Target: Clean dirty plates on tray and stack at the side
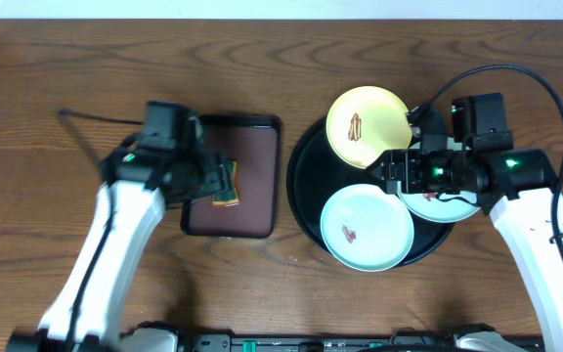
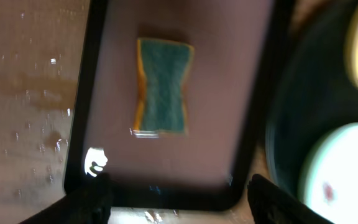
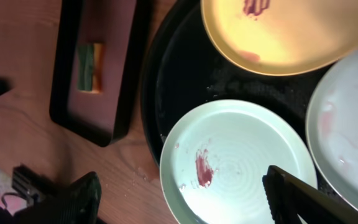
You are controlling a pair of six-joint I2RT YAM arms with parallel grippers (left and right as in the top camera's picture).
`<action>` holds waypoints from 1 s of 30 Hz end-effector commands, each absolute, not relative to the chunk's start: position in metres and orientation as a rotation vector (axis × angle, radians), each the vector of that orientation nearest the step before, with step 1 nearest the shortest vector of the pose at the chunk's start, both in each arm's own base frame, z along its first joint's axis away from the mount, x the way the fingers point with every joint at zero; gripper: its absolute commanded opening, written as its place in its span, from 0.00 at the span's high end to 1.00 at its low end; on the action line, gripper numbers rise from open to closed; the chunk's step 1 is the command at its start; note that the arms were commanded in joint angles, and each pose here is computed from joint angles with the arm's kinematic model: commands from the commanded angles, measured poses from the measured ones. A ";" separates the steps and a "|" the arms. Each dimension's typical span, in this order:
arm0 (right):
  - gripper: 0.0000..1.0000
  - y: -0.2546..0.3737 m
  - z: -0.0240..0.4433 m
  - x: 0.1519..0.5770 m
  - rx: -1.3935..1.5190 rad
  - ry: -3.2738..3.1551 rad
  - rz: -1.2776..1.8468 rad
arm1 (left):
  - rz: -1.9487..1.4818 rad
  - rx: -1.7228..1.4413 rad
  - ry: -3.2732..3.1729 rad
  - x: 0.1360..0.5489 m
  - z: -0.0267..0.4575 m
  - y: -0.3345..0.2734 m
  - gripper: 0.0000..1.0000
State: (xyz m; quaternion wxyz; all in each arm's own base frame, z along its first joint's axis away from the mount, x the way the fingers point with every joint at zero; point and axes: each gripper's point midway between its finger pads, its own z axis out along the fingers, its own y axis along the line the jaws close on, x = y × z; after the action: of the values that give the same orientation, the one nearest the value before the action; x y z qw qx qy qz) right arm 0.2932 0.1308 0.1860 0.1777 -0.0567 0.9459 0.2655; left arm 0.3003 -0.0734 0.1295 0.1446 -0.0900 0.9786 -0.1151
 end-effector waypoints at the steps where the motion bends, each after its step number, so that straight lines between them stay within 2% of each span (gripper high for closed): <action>1: 0.18 0.141 0.192 0.292 -0.242 2.649 0.741 | -0.112 -0.249 2.894 0.317 0.084 -0.067 0.38; 3: 0.18 0.145 0.193 0.292 -0.243 2.647 0.750 | -0.084 -0.268 2.958 0.321 0.053 -0.070 0.56; 4: 0.18 0.146 0.194 0.292 -0.236 2.644 0.754 | -0.070 -0.277 2.990 0.321 0.041 -0.069 0.59; 7: 0.17 0.148 0.195 0.294 -0.216 2.642 0.762 | -0.028 -0.296 3.083 0.317 0.001 -0.068 0.60; 9: 0.17 0.148 0.195 0.294 -0.217 2.641 0.762 | -0.024 -0.305 3.125 0.313 -0.015 -0.069 0.64; 10: 0.17 0.148 0.195 0.294 -0.217 2.639 0.762 | -0.054 -0.307 3.152 0.310 -0.022 -0.073 0.81; 11: 0.17 0.148 0.195 0.295 -0.218 2.634 0.762 | -0.130 -0.313 3.187 0.304 -0.025 -0.082 0.93; 16: 0.18 0.148 0.195 0.295 -0.219 2.634 0.762 | -0.148 -0.308 3.132 0.308 0.005 -0.081 0.92; 17: 0.18 0.148 0.195 0.295 -0.219 2.634 0.762 | -0.155 -0.304 3.109 0.310 0.013 -0.081 0.83; 19: 0.17 0.148 0.196 0.295 -0.219 2.633 0.762 | -0.168 -0.293 3.045 0.318 0.029 -0.081 0.53; 20: 0.17 0.148 0.196 0.296 -0.219 2.632 0.761 | -0.131 -0.291 3.006 0.324 0.035 -0.077 0.51; 24: 0.16 0.148 0.196 0.296 -0.219 2.631 0.761 | -0.025 -0.293 2.923 0.343 0.028 -0.065 0.51; 27: 0.16 0.148 0.196 0.296 -0.219 2.631 0.761 | -0.016 -0.296 2.944 0.342 0.004 -0.064 0.54; 29: 0.16 0.148 0.196 0.296 -0.219 2.631 0.762 | -0.008 -0.296 2.962 0.341 -0.009 -0.064 0.60; 30: 0.16 0.148 0.196 0.296 -0.219 2.630 0.761 | -0.001 -0.298 2.978 0.339 -0.017 -0.064 0.76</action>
State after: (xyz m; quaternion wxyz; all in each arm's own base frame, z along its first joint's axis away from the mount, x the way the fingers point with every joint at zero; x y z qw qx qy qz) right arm 0.2942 0.1464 0.1893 0.1880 -0.0777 0.9414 0.2690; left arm 0.3540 -0.0732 0.0148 0.1124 -0.0983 0.9884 -0.0287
